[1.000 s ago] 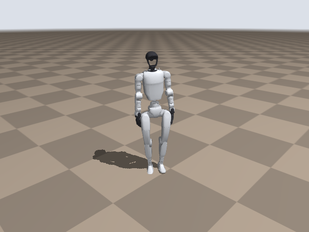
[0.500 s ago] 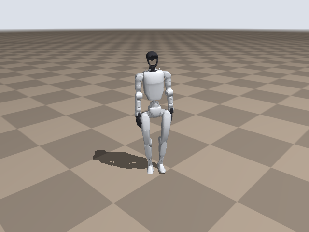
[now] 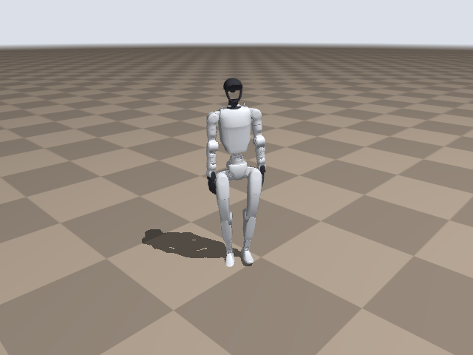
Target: In place motions
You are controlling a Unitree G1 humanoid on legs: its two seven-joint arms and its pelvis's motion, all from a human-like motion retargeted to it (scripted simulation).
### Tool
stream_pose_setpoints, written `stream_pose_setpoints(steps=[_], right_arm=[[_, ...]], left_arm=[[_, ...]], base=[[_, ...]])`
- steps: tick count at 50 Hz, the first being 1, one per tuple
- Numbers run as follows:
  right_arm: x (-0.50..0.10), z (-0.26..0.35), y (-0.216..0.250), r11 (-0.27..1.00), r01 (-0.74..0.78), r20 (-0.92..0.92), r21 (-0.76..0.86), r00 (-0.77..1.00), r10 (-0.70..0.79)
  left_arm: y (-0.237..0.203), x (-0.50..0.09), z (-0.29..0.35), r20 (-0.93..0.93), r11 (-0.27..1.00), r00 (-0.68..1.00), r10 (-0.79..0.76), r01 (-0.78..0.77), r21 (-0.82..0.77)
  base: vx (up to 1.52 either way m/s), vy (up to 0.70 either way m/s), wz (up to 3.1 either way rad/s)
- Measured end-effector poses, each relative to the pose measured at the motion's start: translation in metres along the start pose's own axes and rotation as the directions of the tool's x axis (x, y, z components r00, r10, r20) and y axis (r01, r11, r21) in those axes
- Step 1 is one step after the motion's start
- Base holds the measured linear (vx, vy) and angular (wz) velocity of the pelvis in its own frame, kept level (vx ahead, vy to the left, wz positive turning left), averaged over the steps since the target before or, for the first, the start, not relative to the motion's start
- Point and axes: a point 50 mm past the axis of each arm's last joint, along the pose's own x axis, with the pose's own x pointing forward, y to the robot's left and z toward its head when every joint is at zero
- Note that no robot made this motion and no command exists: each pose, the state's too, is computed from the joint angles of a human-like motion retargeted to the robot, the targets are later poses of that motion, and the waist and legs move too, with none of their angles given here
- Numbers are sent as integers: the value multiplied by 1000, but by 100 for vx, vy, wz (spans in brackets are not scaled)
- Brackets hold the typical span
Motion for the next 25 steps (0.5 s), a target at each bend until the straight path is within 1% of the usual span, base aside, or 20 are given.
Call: stream_pose_setpoints(steps=[25], right_arm=[[0, 1, 2, 1000, -8, 2, -18, 1000, 8]], left_arm=[[-3, 0, 1, 3, 1000, 1000, -5, 5, 0]], base=[[0, 0, 0]])
